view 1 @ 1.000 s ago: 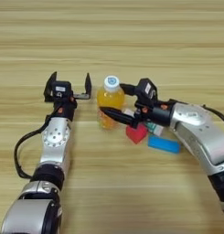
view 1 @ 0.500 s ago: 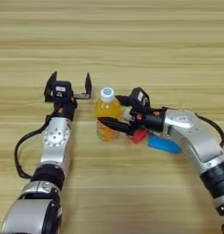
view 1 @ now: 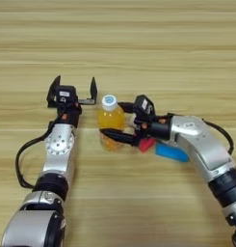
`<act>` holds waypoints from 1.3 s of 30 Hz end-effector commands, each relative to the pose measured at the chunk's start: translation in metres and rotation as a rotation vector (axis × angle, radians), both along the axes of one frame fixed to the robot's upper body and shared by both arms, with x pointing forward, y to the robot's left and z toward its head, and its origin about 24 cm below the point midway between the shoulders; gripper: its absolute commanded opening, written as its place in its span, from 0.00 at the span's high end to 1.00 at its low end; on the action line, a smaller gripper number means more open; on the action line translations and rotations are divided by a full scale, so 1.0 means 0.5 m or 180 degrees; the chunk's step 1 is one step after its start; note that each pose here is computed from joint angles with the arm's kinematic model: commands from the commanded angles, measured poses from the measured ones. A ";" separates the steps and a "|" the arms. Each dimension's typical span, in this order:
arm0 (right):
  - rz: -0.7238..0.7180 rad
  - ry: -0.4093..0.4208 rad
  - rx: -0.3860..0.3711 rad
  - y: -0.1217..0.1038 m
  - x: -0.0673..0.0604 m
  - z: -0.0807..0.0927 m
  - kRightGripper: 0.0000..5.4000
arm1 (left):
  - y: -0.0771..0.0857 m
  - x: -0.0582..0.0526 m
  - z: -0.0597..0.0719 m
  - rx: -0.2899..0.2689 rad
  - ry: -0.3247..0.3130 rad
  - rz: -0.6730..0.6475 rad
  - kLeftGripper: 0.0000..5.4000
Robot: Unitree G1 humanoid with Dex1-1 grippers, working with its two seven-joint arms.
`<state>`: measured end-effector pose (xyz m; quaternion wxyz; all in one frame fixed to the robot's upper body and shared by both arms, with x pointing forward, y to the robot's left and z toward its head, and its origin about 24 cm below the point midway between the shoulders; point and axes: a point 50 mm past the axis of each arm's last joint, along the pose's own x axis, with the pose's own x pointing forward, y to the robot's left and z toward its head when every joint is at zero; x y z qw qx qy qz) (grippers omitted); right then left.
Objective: Move the objects on the table
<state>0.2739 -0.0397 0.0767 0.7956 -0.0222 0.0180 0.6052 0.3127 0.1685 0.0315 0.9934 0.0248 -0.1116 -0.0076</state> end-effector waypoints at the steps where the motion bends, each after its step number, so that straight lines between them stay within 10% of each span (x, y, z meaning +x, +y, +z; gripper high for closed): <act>1: 0.0054 -0.0102 -0.0050 -0.007 -0.004 0.007 0.11 | -0.006 0.008 0.012 0.0059 -0.0078 -0.0024 0.00; 24: -0.0259 -0.0428 0.0076 -0.093 0.009 0.056 0.00 | -0.005 0.007 0.012 0.0065 -0.0084 -0.0014 0.00; 39: -0.1707 -0.1026 0.0896 -0.222 0.076 0.175 0.00 | -0.002 0.006 0.012 0.0064 -0.0088 -0.0002 0.00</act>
